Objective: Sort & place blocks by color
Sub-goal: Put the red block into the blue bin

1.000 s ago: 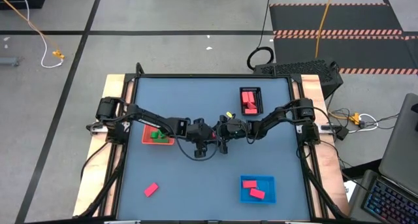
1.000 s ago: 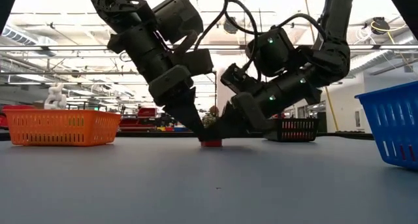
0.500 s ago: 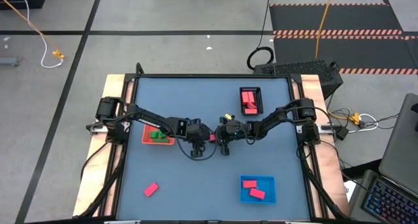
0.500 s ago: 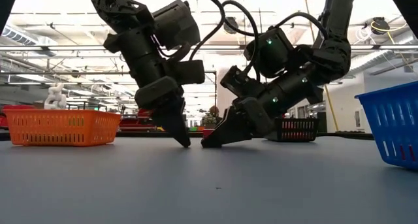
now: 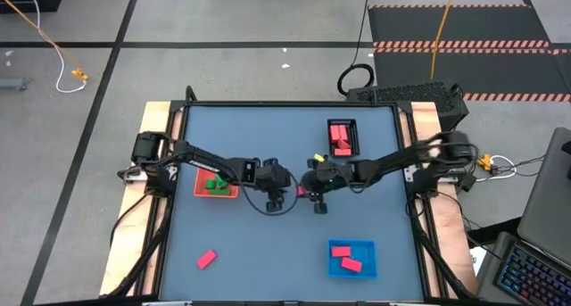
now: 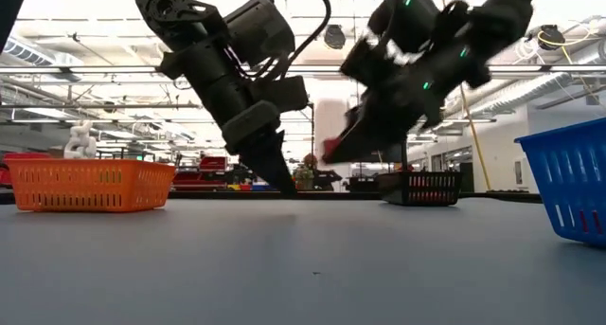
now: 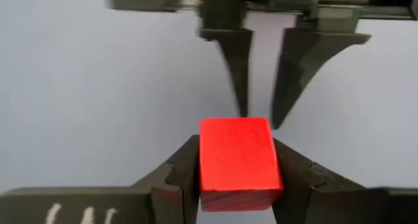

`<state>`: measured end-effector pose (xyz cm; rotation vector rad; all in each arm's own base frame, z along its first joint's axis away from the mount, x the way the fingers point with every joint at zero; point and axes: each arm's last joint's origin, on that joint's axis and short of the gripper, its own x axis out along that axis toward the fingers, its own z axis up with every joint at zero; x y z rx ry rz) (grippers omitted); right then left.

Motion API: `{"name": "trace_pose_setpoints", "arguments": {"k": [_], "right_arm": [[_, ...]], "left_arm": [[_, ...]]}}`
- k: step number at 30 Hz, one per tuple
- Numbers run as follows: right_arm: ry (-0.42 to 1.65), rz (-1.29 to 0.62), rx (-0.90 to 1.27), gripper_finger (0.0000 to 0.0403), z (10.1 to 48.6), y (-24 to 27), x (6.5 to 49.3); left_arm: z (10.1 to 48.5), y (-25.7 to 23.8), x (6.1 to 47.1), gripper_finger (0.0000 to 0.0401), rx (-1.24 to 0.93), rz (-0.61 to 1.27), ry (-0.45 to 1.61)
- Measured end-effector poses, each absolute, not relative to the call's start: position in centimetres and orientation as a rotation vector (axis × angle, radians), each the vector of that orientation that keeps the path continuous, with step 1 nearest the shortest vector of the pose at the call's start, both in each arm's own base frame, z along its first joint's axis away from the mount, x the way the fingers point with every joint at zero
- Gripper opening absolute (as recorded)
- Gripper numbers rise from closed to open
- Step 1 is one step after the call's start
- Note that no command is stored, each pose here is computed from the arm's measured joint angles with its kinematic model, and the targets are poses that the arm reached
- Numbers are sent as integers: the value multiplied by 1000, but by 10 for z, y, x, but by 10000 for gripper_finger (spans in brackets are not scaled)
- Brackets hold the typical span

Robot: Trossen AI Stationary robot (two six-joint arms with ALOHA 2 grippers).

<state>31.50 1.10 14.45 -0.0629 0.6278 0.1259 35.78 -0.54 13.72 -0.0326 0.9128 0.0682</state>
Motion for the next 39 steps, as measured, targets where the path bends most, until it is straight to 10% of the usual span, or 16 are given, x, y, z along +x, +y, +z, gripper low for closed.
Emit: {"name": "trace_pose_setpoints", "arguments": {"k": [14,30,39], "right_arm": [[918,458,225,120,189,91,248],[978,387,202,121,179,145,211],[984,305,271,204,163,144,200]], "left_arm": [[149,-20,370,106,-16,13,741],[189,-56,380,106,-119,-264,394],[221,-75,363,106,-106,-320,361]]}}
